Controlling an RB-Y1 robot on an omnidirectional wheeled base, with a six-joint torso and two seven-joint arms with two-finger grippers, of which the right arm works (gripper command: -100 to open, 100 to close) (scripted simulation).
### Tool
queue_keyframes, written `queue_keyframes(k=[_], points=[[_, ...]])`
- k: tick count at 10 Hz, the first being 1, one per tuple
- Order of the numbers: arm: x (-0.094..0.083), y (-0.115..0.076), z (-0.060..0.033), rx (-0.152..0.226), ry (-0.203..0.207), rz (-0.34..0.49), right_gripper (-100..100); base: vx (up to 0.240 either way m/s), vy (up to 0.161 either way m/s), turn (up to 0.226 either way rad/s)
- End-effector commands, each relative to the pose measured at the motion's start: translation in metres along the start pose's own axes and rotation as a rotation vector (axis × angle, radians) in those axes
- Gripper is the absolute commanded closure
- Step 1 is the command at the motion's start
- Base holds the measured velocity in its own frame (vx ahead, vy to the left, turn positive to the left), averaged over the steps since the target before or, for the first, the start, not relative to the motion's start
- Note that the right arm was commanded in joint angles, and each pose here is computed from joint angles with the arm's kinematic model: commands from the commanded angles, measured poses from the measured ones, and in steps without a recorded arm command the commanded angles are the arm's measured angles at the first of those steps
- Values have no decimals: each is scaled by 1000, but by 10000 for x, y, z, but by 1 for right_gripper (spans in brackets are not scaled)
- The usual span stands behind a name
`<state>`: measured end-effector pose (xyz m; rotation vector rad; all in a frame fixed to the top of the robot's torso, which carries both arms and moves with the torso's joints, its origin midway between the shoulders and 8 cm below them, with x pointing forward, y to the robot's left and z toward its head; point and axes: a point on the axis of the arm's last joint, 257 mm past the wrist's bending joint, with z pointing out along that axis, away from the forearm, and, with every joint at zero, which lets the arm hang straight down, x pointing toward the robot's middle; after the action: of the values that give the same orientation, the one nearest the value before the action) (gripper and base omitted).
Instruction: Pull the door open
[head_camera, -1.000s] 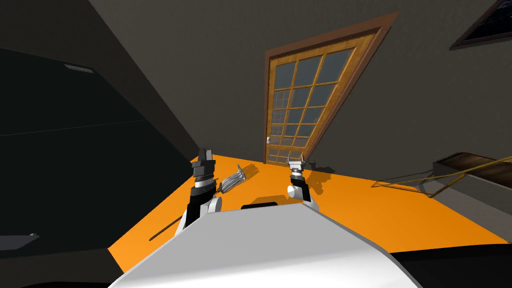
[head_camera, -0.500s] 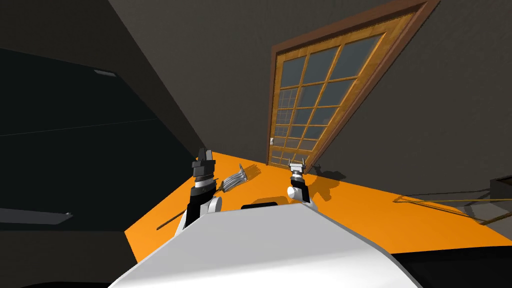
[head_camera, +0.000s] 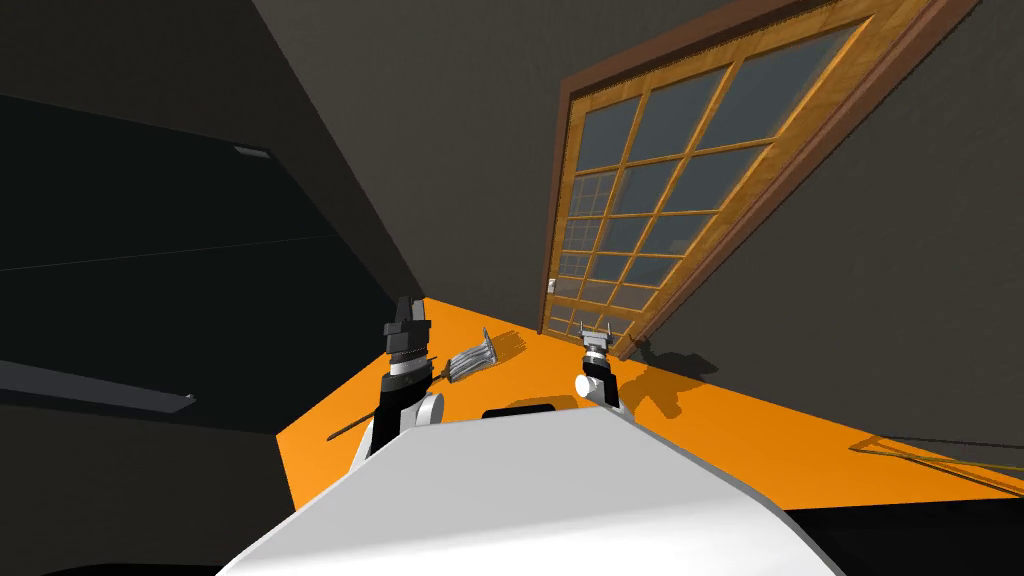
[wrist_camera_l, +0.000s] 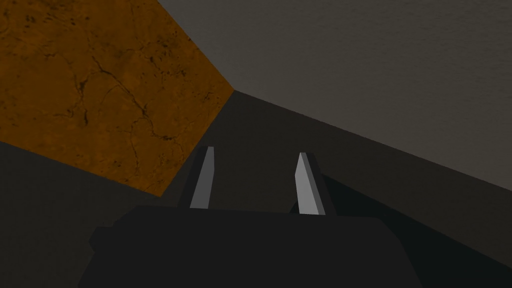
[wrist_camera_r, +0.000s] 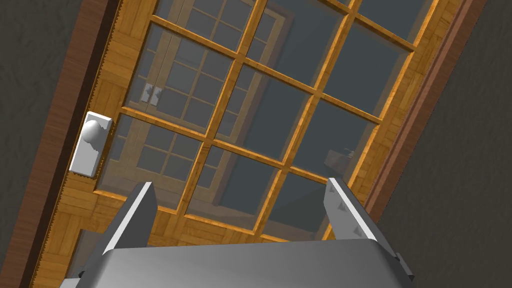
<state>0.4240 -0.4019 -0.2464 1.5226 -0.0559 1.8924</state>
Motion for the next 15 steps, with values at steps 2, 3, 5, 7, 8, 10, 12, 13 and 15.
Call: queue_keyframes(k=[2,3,5,7,8,10,12,13,15], points=[[-200,17,-33,-18,-44,48,-100,91,-54,148],[-274,28,-49,-25,-61,64,-100,93,-48,163],[-495,67,-104,-49,-109,111,-100,121,-82,217],[-697,111,-164,-75,-153,153,-100,113,-72,208],[-697,111,-164,-75,-153,153,-100,103,-38,81],[-887,161,-231,-104,-194,191,-100,98,-33,151],[-1055,211,-300,-133,-231,224,-100,143,-72,192],[-1107,228,-323,-143,-242,234,-100,164,-77,151],[-1259,282,-396,-173,-275,262,-100,160,-48,174]])
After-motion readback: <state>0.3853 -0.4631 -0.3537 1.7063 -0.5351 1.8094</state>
